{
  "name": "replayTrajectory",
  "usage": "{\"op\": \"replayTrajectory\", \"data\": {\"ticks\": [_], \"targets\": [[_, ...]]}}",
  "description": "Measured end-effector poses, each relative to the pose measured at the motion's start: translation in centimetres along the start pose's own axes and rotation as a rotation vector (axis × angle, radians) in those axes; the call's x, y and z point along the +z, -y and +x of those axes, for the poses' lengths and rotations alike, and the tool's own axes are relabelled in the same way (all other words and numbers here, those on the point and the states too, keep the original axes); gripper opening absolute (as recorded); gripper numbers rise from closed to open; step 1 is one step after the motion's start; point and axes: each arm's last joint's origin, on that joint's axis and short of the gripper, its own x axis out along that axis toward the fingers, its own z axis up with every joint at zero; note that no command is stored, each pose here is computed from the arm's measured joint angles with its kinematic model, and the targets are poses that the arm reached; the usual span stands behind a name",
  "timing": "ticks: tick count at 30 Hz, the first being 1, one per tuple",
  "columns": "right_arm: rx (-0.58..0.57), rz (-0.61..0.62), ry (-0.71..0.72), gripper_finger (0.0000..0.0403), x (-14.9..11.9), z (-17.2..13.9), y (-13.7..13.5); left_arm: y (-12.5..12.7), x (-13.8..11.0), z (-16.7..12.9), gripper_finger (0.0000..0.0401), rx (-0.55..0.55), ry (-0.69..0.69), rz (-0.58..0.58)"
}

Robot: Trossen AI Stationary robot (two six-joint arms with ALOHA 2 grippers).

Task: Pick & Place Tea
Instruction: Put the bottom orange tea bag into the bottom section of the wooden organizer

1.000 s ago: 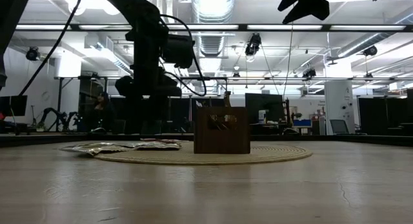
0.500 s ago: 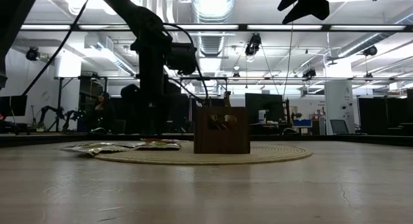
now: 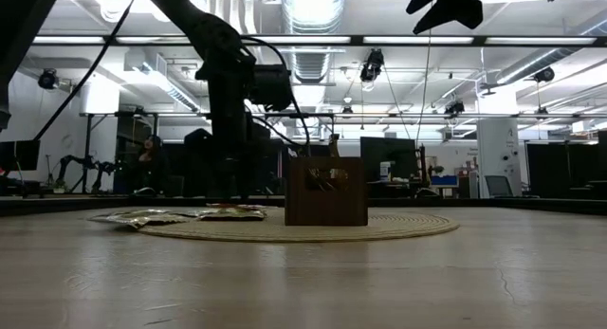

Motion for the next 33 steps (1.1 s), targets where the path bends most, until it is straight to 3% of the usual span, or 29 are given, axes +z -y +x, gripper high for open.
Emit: {"op": "replayTrajectory", "data": {"ticks": [25,28,33], "targets": [[0.004,0.001,0.005,0.0205,0.1,0.0,0.0,0.0,0.4,2.2,0.0177,0.003,-0.026,-0.002],[0.004,0.001,0.005,0.0205,0.1,0.0,0.0,0.0,0.4,2.2,0.0147,0.004,-0.026,-0.006],[0.004,0.001,0.005,0.0205,0.1,0.0,0.0,-0.2,0.5,2.3,0.0053,0.012,-0.028,-0.011]]}}
